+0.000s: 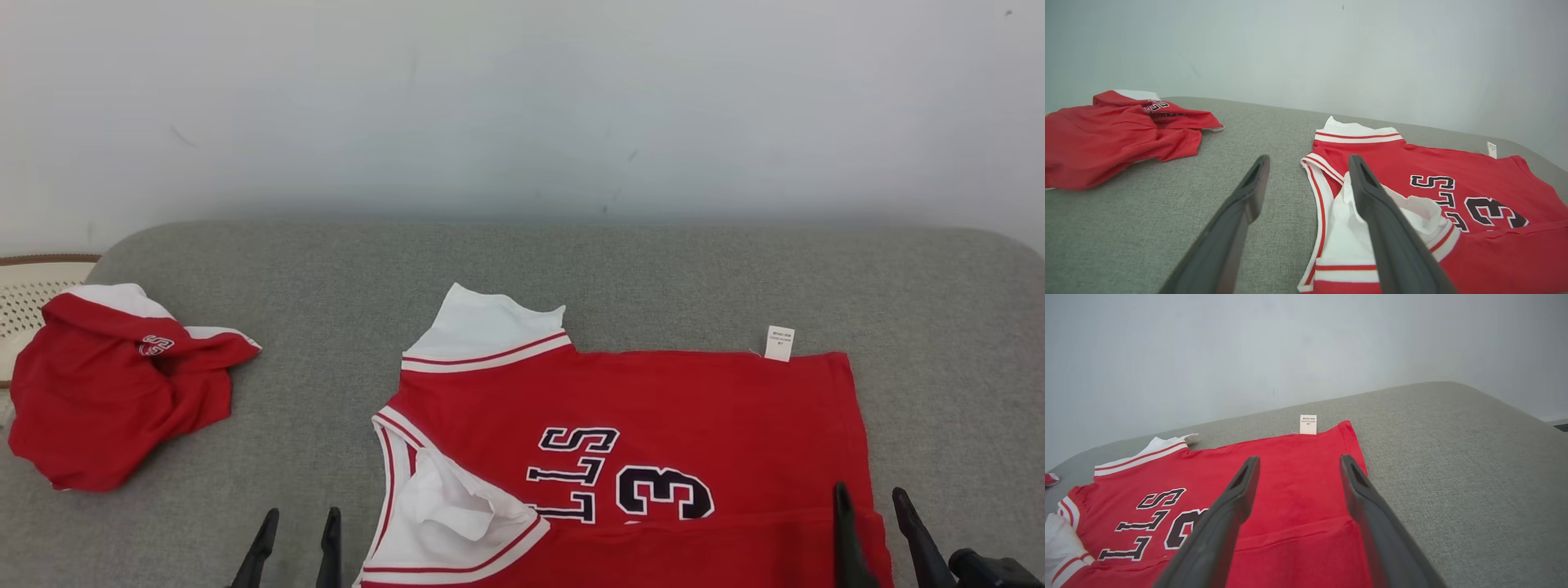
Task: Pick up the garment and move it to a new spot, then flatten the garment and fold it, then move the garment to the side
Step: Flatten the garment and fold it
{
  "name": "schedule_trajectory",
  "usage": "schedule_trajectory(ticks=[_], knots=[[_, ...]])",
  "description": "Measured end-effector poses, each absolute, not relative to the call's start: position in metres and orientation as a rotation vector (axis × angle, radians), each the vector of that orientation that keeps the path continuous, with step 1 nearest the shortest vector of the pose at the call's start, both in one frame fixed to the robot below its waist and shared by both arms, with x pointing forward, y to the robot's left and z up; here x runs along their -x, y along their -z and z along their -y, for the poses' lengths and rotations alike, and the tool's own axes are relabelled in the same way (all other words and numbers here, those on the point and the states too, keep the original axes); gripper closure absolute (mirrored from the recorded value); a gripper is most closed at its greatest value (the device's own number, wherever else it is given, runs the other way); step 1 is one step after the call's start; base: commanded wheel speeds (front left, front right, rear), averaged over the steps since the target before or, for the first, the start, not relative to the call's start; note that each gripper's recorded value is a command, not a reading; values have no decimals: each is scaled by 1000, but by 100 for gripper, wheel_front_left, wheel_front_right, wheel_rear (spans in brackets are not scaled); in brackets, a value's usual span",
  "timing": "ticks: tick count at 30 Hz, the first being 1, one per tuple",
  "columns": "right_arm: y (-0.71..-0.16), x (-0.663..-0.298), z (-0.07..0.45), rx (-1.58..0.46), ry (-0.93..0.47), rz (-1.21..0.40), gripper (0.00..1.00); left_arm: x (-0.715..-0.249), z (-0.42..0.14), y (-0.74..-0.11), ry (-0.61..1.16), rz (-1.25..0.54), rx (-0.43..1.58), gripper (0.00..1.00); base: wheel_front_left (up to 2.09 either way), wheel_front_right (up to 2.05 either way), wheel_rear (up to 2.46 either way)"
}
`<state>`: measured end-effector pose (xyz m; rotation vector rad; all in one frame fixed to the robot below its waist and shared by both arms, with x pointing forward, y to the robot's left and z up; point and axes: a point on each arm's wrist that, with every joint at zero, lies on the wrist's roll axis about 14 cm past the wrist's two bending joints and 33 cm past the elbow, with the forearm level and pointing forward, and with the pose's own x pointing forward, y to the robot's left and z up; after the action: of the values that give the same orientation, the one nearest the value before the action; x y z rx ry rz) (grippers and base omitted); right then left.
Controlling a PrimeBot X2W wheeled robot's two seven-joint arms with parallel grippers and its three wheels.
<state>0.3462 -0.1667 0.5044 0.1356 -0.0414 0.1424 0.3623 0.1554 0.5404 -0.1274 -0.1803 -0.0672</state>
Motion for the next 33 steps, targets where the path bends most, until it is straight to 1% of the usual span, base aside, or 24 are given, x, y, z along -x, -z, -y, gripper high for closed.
schedule_trajectory(ticks=[4, 9, 16, 20, 25, 30, 33], knots=[[-513, -348, 159, -143, -149, 89, 0, -361, -163, -554, 37, 223, 114, 0, 0, 0, 0], [-518, -348, 155, -142, -146, 112, 0, -360, -172, -563, -7, 253, 109, 0, 0, 0, 0], [-514, -345, 157, -139, -130, 103, 0, -362, -167, -555, 11, 230, 93, 0, 0, 0, 0], [-512, -345, 158, -137, -126, 100, 0, -371, -159, -551, 54, 213, 108, 0, 0, 0, 0], [-510, -349, 158, -141, -123, 90, 0, -400, -140, -554, 170, 179, 109, 0, 0, 0, 0], [-516, -361, 167, -135, -100, 101, 0, -445, -125, -589, 268, 194, 87, 0, 0, 0, 0], [-521, -375, 169, -138, -96, 113, 0, -474, -114, -607, 327, 186, 45, 0, 0, 0, 0]])
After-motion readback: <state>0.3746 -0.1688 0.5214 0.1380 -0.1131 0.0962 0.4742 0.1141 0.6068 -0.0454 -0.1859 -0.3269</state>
